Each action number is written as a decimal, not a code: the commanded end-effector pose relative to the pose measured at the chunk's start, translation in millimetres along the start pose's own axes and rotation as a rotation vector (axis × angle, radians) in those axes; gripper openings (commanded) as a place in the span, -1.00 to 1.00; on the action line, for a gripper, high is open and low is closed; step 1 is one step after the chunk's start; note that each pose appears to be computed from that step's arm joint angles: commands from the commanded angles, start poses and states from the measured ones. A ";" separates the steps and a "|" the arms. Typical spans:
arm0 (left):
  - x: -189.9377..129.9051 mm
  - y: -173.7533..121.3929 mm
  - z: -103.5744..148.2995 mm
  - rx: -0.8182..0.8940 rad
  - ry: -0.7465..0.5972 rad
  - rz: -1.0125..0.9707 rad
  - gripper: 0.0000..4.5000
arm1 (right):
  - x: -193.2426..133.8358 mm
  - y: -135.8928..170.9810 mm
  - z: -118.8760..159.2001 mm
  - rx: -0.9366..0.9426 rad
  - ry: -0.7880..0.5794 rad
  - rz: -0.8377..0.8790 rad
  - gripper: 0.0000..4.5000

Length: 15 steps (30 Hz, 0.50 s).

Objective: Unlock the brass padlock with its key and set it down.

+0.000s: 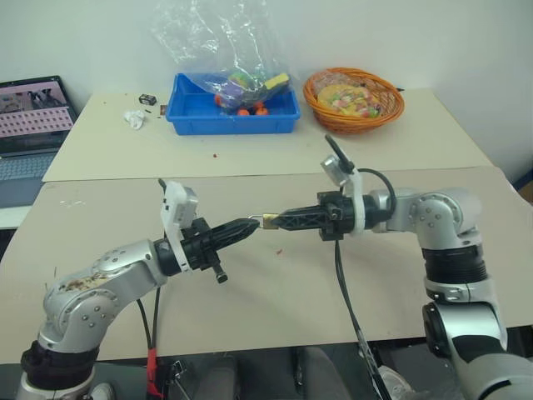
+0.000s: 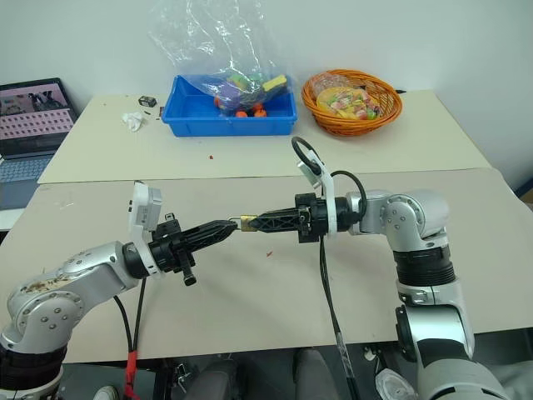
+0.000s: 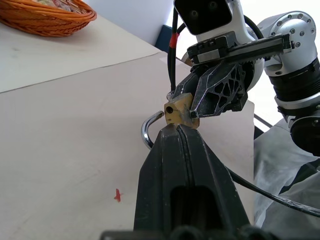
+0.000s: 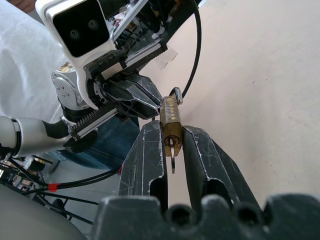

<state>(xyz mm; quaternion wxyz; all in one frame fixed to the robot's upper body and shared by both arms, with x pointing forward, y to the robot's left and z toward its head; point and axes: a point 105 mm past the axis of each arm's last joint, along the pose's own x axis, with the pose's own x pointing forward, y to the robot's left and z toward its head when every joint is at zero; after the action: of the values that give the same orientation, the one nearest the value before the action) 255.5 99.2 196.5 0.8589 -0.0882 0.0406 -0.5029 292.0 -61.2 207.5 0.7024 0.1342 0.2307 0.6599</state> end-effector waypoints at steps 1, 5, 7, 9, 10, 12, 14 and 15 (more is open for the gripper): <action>-1.2 2.3 2.1 0.013 0.001 0.024 -0.99 | -0.7 27.5 10.5 -0.088 -0.016 0.120 -0.95; -1.1 2.7 1.7 0.004 -0.005 0.026 -0.99 | -0.6 28.0 6.3 -0.087 -0.007 0.126 -0.95; -0.8 2.0 2.5 0.004 -0.009 0.024 -0.99 | -0.5 29.3 4.7 -0.097 0.003 0.130 -0.95; -0.9 2.3 2.4 0.003 -0.010 0.026 -0.99 | -0.4 30.8 4.7 -0.097 0.003 0.136 -0.95; -1.3 2.9 1.7 0.005 -0.008 0.029 -0.99 | -0.3 32.0 5.2 -0.099 0.003 0.141 -0.95; -1.6 3.8 0.6 0.010 -0.004 0.035 -0.99 | 0.1 33.5 6.4 -0.106 0.001 0.144 -0.95; -1.0 3.3 0.8 0.013 -0.005 0.034 -0.99 | 0.6 34.6 8.8 -0.110 -0.005 0.147 -0.95; -0.6 2.8 1.0 0.014 -0.006 0.032 -0.99 | 1.0 34.4 10.2 -0.114 -0.010 0.143 -0.95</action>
<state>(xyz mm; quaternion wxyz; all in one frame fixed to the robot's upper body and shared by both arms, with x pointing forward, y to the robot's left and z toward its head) 259.7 101.8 191.3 0.8679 -0.0883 0.0502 -0.4862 272.3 -56.3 218.4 0.6659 0.1221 0.2111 0.7051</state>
